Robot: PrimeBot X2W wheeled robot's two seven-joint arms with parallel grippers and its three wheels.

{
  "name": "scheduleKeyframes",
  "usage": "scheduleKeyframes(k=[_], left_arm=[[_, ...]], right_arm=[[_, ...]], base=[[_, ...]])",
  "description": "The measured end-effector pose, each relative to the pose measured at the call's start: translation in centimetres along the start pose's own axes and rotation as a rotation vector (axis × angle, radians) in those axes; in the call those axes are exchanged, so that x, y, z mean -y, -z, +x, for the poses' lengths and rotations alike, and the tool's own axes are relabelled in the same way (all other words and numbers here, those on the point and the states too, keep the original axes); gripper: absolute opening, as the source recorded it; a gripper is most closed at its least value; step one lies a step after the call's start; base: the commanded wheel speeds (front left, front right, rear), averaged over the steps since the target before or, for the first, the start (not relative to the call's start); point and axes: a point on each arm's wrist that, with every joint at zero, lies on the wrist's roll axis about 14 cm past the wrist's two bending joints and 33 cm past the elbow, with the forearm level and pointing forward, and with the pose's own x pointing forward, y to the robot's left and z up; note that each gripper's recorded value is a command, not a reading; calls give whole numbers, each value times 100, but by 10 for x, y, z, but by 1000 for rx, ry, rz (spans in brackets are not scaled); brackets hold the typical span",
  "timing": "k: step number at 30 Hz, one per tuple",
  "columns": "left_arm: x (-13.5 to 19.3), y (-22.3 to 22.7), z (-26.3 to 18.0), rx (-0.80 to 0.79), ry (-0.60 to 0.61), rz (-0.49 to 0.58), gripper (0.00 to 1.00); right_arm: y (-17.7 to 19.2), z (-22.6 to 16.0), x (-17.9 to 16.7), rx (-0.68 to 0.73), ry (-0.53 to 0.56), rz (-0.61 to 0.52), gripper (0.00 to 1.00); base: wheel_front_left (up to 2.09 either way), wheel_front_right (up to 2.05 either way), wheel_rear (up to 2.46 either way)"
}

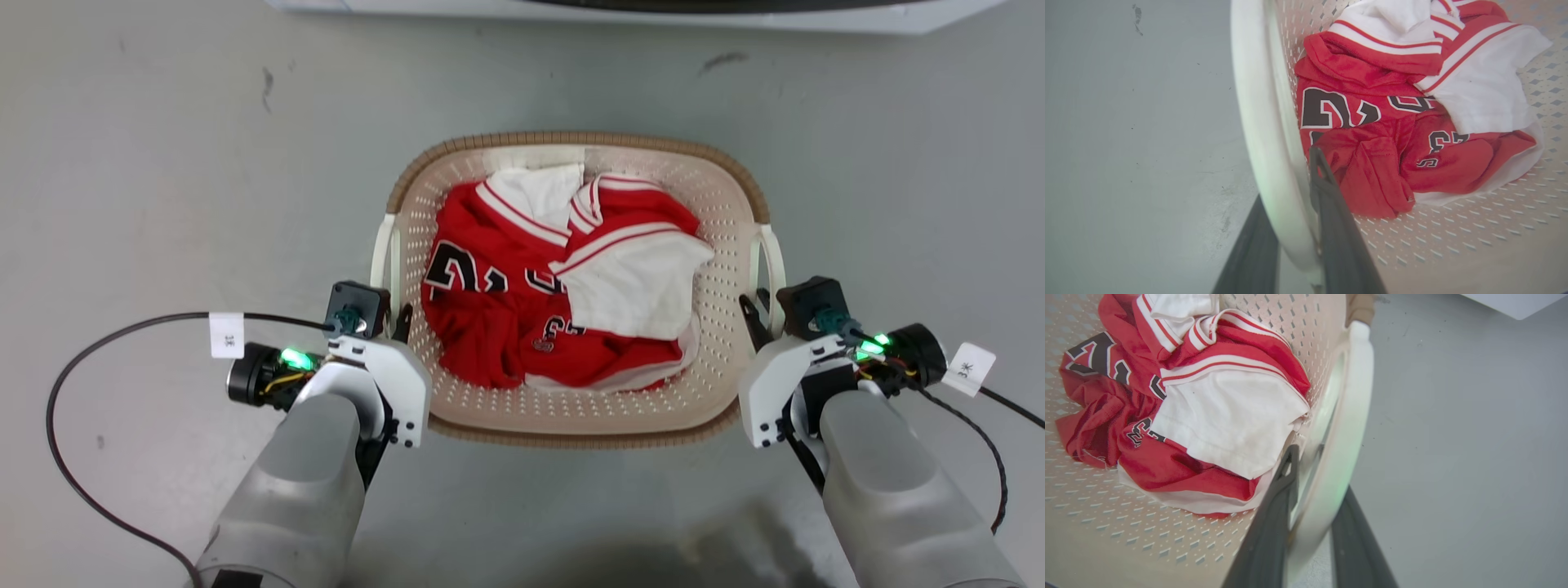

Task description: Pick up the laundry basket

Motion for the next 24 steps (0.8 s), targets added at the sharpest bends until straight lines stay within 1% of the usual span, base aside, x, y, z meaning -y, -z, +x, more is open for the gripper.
scheduleKeyframes(k=[16,24], left_arm=[[9,-14,-66,7,-15,-7,0],[24,-11,-98,-2,7,-20,0]], right_arm=[[-32,-55,-12,63,-3,-52,0],[-35,-84,-22,60,-5,-69,0]], base=[[0,0,0],[0,0,0]])
